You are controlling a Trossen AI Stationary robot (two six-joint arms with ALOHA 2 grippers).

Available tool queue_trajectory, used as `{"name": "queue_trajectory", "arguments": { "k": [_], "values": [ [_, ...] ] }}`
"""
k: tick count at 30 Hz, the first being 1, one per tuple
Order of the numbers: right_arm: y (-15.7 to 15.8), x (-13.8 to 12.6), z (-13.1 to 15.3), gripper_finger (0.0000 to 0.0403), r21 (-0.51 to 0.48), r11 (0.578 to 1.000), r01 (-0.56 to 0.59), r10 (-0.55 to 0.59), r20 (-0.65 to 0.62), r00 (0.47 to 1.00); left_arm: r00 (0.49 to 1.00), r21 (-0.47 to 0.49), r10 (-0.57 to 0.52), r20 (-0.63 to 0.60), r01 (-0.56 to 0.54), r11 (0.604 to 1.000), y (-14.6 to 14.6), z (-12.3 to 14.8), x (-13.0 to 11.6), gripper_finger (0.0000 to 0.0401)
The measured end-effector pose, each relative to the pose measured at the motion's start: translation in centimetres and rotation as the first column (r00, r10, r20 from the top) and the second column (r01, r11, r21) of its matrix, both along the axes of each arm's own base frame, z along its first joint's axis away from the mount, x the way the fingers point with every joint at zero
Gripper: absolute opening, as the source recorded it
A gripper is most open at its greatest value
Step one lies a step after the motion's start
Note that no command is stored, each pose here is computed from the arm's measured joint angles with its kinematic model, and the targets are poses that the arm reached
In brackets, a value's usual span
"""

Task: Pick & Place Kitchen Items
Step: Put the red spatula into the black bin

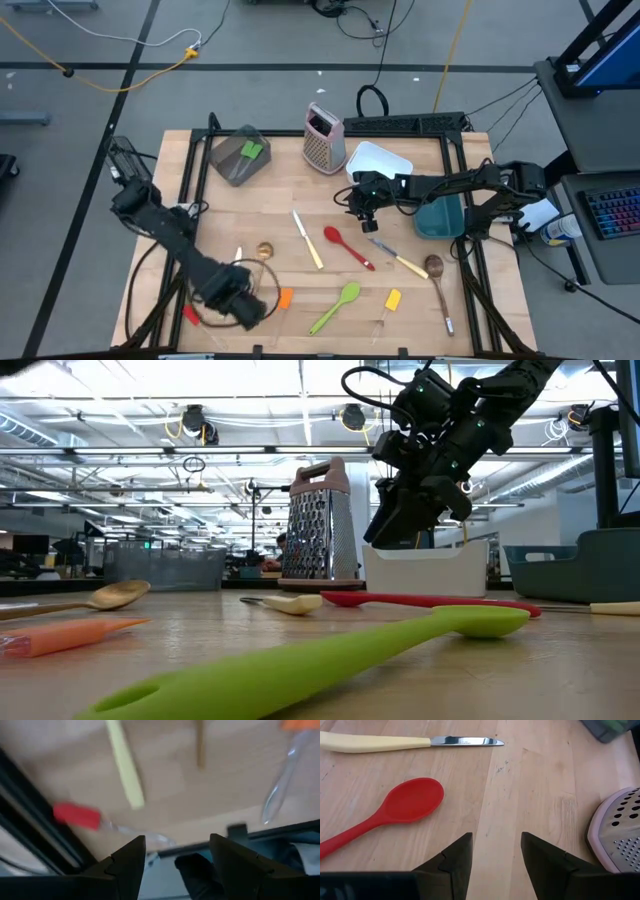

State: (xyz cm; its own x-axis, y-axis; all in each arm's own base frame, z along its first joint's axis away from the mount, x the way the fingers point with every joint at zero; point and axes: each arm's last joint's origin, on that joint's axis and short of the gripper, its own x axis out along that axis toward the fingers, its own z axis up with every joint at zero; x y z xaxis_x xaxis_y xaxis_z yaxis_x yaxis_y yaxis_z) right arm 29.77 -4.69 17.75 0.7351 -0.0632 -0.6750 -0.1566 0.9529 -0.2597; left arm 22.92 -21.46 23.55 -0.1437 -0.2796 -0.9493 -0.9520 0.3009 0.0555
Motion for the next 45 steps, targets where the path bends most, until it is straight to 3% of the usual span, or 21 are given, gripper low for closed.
{"name": "queue_trajectory", "arguments": {
  "k": [7, 13, 17, 21, 23, 26, 28, 34, 39, 45],
  "values": [
    [0.0, 0.0, 0.0, 0.016, -0.033, 0.999, -0.029, 0.029, 0.002, 1.0, 0.991, 0.002, 0.121, 0.064, -0.122, 0.993, -4.2, 0.1, -3.0, 0.0227],
    [0.0, 0.1, 0.1, 0.0159, -0.054, 0.997, -0.046, 0.047, 0.014, 0.999, 0.989, 0.015, 0.099, 0.113, -0.101, 0.995, -5.6, -0.1, -4.6, 0.0227],
    [0.0, 0.2, 0.3, 0.0158, -0.06, 0.997, -0.048, 0.05, 0.03, 0.998, 0.988, 0.084, 0.01, 0.155, -0.023, 0.996, -5.5, -1.2, -5.6, 0.0227],
    [0.0, 0.3, 0.4, 0.016, -0.063, 0.997, -0.047, 0.05, 0.042, 0.998, 0.974, 0.071, -0.204, 0.098, 0.198, 0.978, -5.5, -2.4, -6.9, 0.0227],
    [0.0, 0.3, 0.3, 0.0159, -0.062, 0.997, -0.047, 0.05, 0.039, 0.998, 0.924, 0.017, -0.375, 0.074, 0.375, 0.927, -5.6, -2.8, -7.6, 0.0227],
    [0.0, 0.3, 0.3, 0.0156, -0.062, 0.997, -0.047, 0.05, 0.039, 0.998, 0.791, -0.038, -0.603, 0.106, 0.609, 0.792, -5.7, -3.2, -8.4, 0.0227],
    [0.0, 0.3, 0.3, 0.0156, -0.061, 0.997, -0.047, 0.049, 0.039, 0.998, 0.717, -0.038, -0.685, 0.126, 0.694, 0.719, -5.7, -3.6, -8.9, 0.0227],
    [0.0, 0.3, 0.3, 0.0155, -0.041, 0.999, -0.03, 0.031, 0.041, 0.999, 0.589, -0.024, -0.804, 0.083, 0.807, 0.59, -4.9, -5.9, -10.1, 0.0227],
    [0.0, 0.2, 0.2, 0.0155, -0.034, 0.999, -0.023, 0.025, 0.048, 0.999, 0.413, -0.043, -0.911, 0.015, 0.91, 0.412, -4.1, -8.4, -10.7, 0.0227],
    [0.0, -0.3, -0.7, 0.0155, -0.027, 1.0, -0.014, 0.015, 0.073, 0.997, 0.289, -0.09, -0.956, -0.06, 0.952, 0.293, -3.8, -9.6, -10.9, 0.0227]
  ]
}}
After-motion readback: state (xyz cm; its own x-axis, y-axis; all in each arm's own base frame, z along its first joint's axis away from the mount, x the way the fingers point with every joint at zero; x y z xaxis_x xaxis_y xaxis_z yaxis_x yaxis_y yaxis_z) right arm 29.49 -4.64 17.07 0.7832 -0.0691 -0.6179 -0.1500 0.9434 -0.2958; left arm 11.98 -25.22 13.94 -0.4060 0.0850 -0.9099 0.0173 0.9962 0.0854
